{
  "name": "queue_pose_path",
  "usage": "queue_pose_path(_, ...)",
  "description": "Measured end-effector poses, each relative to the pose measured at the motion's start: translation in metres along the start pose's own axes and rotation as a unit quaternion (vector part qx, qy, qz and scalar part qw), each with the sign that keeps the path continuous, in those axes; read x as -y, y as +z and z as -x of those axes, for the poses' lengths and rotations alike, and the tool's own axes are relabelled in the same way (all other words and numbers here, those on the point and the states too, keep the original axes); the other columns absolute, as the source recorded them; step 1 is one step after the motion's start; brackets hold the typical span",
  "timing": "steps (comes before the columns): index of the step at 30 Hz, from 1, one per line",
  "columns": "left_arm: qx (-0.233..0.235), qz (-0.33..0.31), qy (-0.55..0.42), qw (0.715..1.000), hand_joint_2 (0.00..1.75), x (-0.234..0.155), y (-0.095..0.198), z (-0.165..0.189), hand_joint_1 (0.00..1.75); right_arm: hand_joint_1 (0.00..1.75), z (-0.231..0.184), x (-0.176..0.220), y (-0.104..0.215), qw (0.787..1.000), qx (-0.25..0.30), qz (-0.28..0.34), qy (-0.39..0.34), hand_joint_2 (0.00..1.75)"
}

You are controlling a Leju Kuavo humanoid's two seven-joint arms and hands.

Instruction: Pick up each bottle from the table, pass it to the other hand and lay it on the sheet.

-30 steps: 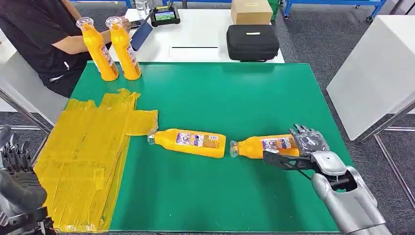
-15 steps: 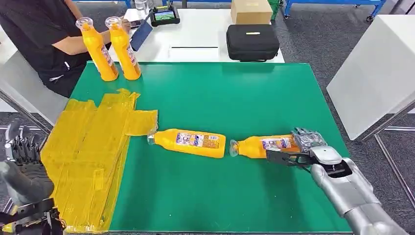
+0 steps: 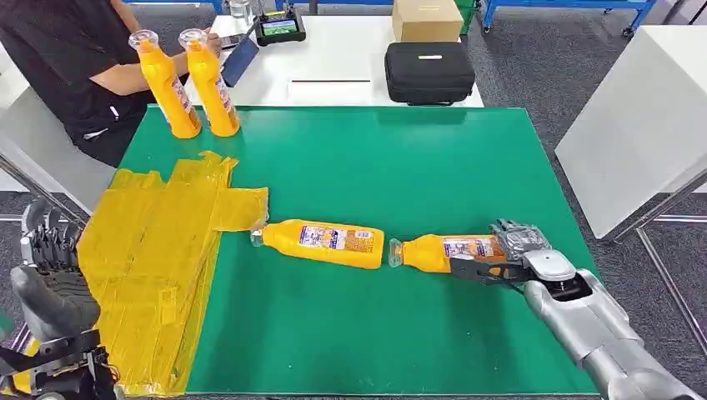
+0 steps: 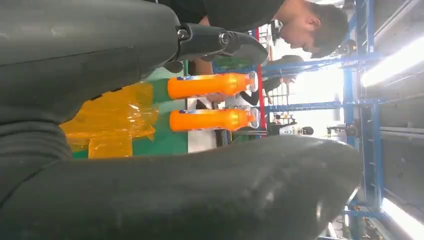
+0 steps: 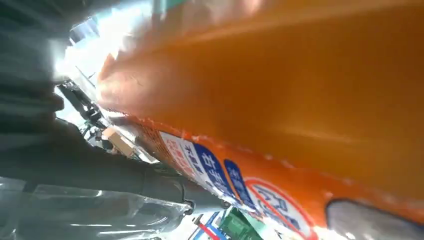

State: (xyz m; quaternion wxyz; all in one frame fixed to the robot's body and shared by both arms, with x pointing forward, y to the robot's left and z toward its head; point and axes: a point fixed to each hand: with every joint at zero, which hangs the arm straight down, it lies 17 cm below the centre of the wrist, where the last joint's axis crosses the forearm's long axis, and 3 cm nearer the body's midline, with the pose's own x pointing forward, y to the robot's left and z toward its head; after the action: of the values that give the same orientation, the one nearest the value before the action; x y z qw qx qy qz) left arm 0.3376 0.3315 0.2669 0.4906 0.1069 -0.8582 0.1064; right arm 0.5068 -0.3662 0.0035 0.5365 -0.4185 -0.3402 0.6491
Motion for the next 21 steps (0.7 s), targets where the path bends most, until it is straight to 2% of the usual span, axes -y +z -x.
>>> queue_pose_path(1,-0.001,0.001,0.000,1.000,0.00,0.001,0.000,0.001,0.00,1.43,-0.001,0.000,0.000,1.000,0.002,-0.001,0.001,1.75)
queue_pose_path(2,-0.001,0.001,0.000,1.000,0.00,0.001,0.000,0.001,0.00,1.75,-0.003,-0.001,0.000,1.000,0.005,-0.002,0.001,1.75)
queue_pose_path(14,-0.005,0.004,0.008,1.000,0.00,0.002,-0.002,0.008,0.00,1.75,-0.049,-0.015,0.007,0.996,0.082,-0.031,-0.031,1.75)
queue_pose_path(21,-0.013,0.003,0.008,1.000,0.00,0.000,0.001,0.013,0.00,1.75,-0.055,-0.028,0.025,0.992,0.101,-0.040,-0.059,1.75)
